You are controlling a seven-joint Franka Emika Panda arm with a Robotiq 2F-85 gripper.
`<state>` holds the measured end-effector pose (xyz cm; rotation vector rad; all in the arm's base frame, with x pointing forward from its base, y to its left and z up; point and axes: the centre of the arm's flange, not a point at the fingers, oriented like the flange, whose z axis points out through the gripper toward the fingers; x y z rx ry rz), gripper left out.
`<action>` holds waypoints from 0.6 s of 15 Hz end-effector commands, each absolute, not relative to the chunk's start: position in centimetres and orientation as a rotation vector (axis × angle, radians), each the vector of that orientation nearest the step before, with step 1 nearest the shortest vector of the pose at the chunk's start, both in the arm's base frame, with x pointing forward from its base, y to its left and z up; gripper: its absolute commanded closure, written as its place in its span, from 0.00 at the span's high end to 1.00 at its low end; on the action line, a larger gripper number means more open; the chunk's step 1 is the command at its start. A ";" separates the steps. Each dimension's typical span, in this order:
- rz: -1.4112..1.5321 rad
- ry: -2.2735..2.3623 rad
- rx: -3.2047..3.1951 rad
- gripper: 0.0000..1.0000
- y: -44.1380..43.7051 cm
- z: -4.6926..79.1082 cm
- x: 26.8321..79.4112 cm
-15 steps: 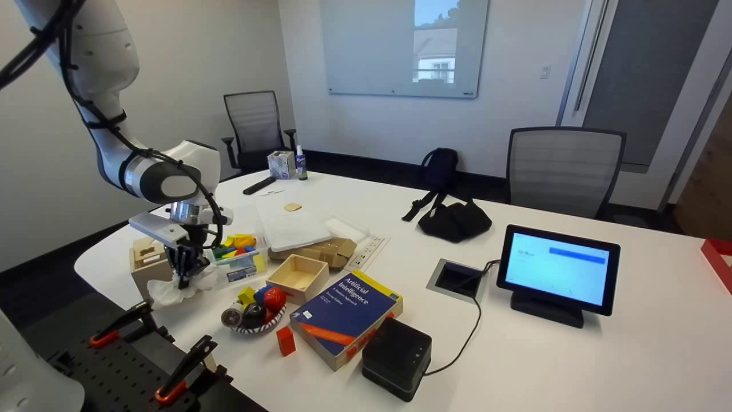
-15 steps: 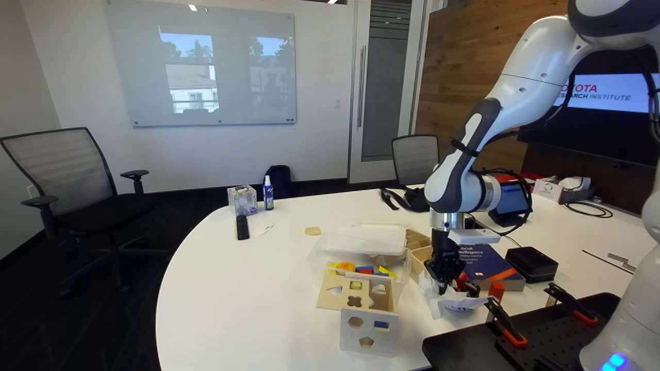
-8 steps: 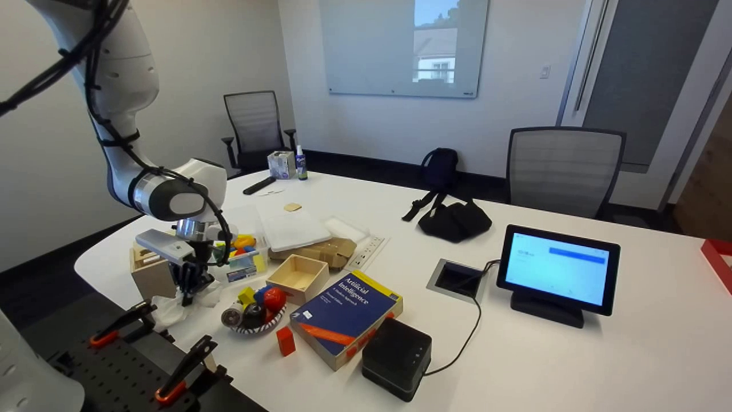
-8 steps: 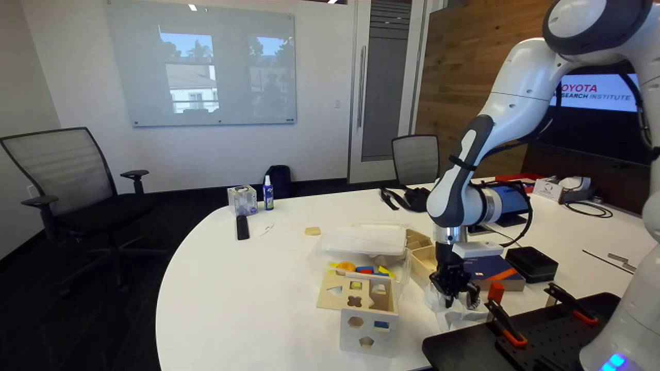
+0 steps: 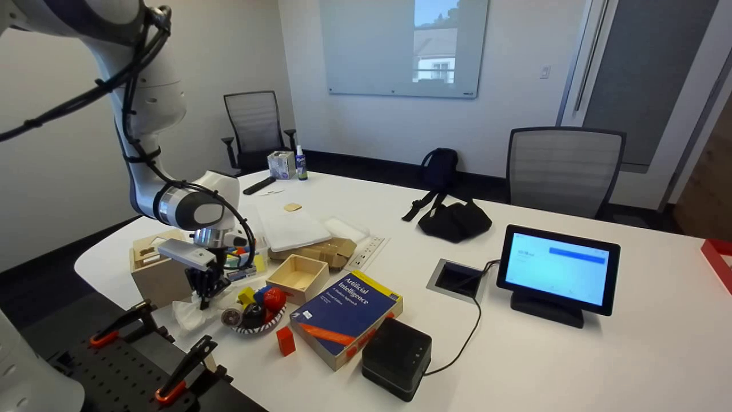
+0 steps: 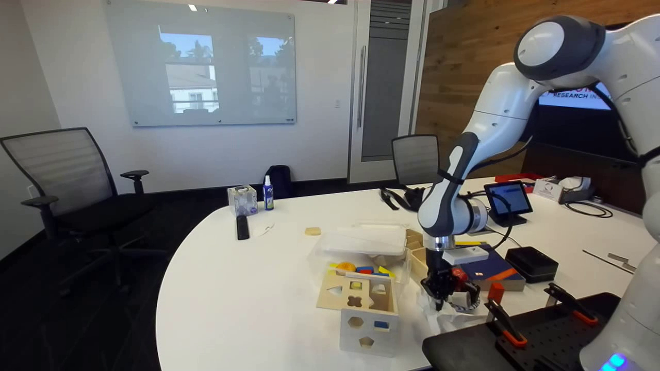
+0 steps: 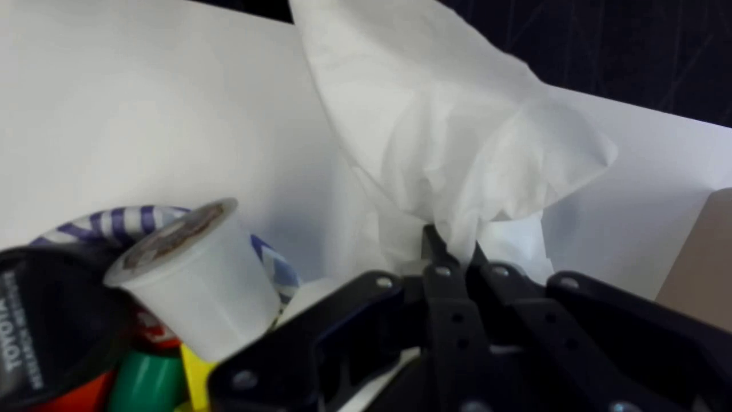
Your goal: Use the paper towel to wipe the book
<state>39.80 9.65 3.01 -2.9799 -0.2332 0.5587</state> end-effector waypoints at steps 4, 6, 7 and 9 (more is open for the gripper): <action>0.536 -0.346 -2.950 0.60 11.8 2.0 41.2; 0.549 -0.376 -2.923 0.73 12.5 2.3 41.4; 0.563 -0.399 -2.909 0.82 12.9 2.3 41.4; 0.587 -0.427 -2.887 0.97 13.7 2.3 41.3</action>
